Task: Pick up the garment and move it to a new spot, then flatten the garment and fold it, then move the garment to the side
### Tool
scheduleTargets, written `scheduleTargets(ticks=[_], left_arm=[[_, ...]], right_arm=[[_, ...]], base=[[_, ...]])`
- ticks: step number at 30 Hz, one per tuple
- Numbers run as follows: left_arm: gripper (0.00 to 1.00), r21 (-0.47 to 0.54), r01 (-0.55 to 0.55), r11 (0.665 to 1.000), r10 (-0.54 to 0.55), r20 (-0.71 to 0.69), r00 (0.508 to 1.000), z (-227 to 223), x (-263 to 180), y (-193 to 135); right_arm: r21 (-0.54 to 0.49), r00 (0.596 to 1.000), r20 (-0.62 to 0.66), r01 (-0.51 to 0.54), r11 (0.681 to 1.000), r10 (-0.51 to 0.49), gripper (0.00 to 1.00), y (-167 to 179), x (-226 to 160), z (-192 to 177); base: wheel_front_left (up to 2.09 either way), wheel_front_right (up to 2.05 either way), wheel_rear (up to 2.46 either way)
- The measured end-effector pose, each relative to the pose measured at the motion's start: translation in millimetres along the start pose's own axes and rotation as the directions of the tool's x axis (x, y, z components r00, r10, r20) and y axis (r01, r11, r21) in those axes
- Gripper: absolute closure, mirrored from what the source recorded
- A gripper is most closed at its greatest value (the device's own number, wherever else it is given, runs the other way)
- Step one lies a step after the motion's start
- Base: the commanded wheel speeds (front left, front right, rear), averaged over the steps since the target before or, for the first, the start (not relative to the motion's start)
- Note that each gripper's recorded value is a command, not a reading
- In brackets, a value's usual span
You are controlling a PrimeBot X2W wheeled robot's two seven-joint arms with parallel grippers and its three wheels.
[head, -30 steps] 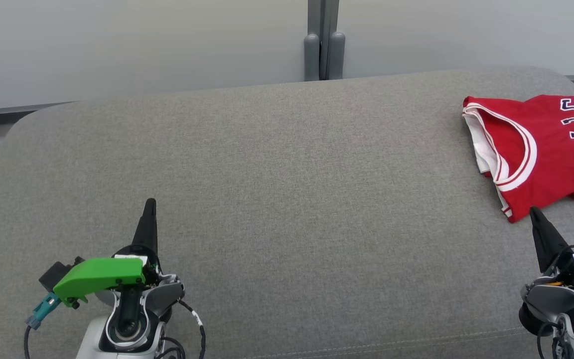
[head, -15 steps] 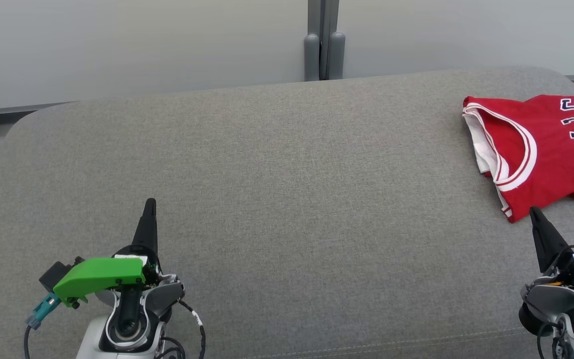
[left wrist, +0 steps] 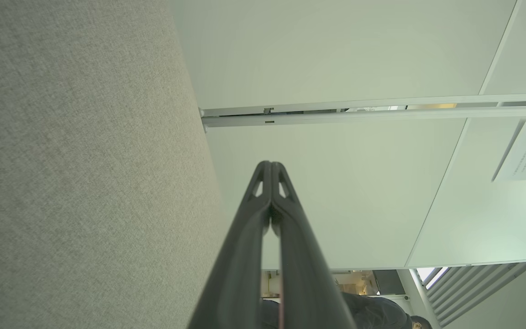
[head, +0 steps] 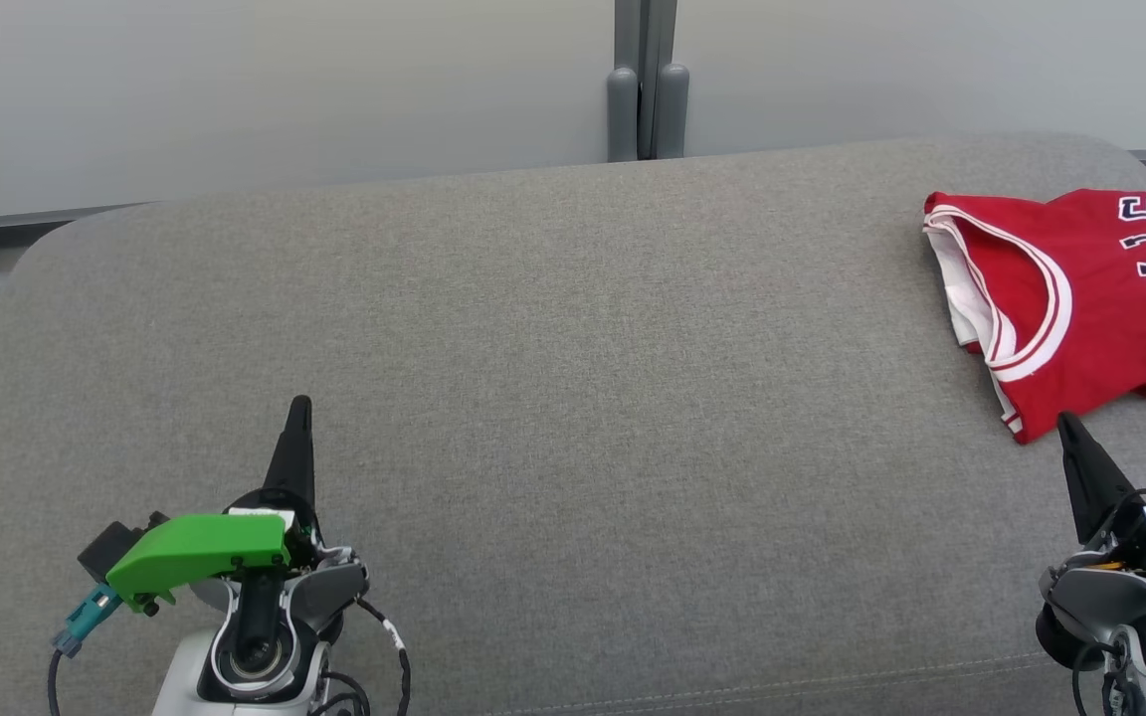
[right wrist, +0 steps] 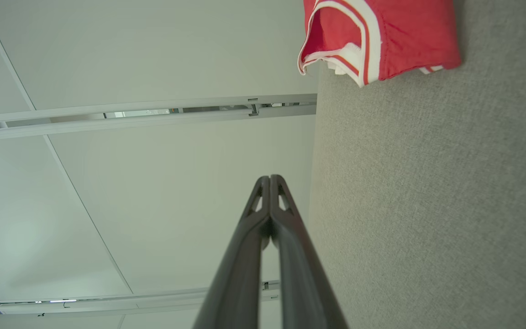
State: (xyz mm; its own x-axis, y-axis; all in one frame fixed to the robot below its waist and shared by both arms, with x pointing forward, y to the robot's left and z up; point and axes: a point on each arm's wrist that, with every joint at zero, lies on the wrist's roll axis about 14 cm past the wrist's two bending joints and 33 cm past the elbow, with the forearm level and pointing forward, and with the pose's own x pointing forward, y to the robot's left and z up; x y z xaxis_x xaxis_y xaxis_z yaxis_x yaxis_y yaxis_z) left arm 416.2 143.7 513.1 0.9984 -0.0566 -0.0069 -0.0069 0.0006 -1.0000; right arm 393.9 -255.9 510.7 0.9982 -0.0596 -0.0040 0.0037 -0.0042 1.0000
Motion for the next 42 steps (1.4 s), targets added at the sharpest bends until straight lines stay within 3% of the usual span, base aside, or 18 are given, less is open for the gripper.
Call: scheduleTargets(ticks=[42], left_arm=[[1.0, 0.0, 0.0, 1.0, 0.0, 0.0, 1.0, -0.1, 0.0, 0.0]], right_arm=[[0.0, 1.0, 0.0, 0.0, 1.0, 0.0, 1.0, 0.0, 0.0, 0.0]], base=[[0.0, 0.0, 0.0]])
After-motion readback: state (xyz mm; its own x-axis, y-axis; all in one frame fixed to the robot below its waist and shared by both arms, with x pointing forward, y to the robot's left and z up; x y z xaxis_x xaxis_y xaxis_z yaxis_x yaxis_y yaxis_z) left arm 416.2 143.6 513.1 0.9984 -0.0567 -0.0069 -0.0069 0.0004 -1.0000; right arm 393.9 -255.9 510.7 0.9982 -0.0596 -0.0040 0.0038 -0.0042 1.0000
